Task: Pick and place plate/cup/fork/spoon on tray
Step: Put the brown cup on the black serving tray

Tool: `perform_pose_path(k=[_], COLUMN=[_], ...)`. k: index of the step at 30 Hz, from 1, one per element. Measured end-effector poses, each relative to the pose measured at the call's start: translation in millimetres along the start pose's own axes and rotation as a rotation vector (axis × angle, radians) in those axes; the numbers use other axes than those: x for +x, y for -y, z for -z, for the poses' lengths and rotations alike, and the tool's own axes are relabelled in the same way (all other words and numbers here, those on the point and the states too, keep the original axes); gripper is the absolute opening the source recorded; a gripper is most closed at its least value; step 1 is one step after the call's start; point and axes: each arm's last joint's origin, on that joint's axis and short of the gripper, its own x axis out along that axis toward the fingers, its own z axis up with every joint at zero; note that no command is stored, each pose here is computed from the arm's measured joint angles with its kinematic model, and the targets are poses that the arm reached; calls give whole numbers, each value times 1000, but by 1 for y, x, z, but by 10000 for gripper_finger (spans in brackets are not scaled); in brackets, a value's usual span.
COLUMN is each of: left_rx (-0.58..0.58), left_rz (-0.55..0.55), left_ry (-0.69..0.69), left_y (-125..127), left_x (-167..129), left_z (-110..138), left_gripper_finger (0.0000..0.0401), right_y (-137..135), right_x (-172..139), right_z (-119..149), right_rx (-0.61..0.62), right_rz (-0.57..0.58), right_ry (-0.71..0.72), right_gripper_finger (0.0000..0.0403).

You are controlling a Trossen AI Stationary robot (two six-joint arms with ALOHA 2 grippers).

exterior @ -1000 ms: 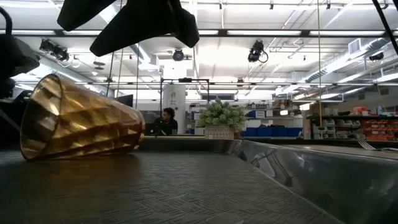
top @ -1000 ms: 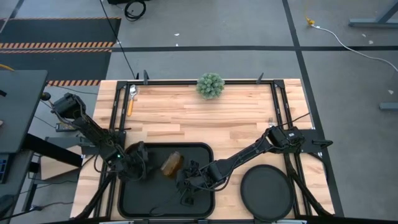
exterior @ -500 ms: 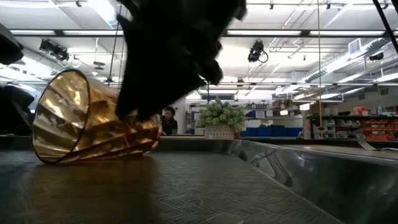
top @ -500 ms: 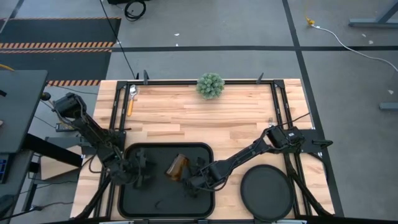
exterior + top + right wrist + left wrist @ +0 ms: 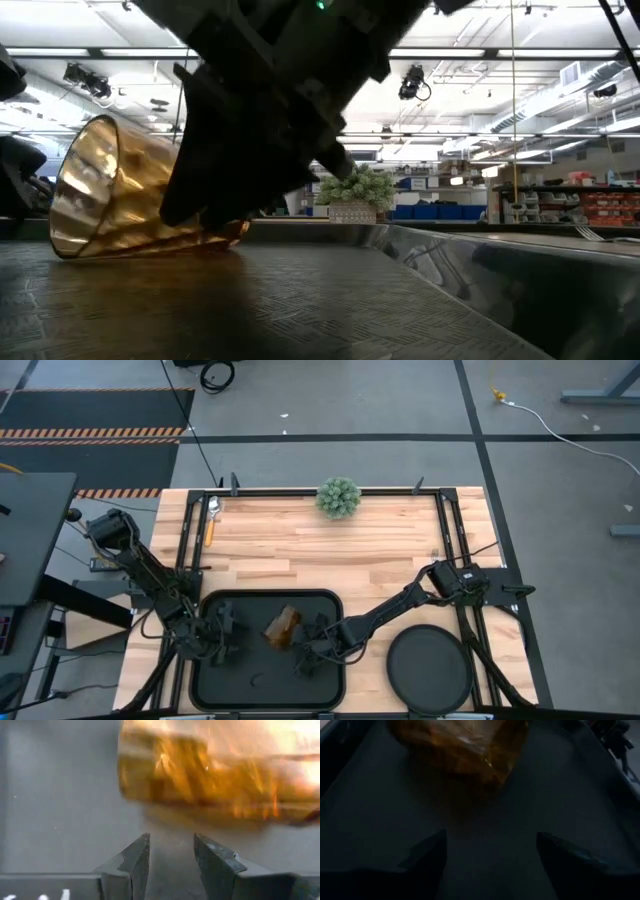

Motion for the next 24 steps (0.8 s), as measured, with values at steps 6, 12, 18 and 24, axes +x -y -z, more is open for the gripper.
perform_pose_path(k=[6, 12, 18, 24], left_rx=[-10, 41, 13, 16], left_rz=[25, -108, -212, -269], left_ry=[-18, 79, 78, 81], left_y=[2, -5, -16, -22], left_x=[-2, -1, 1, 0], left_z=[2, 0, 2, 4], left_gripper_finger=[309, 309, 309, 309], right_y=[5, 4, 3, 4], right_x=[6, 6, 6, 6], right_z=[7, 4, 4, 5], right_rx=[4, -18, -19, -29], right_rz=[-12, -27, -39, -44], right_ry=[4, 23, 18, 3], right_gripper_finger=[157, 157, 157, 157])
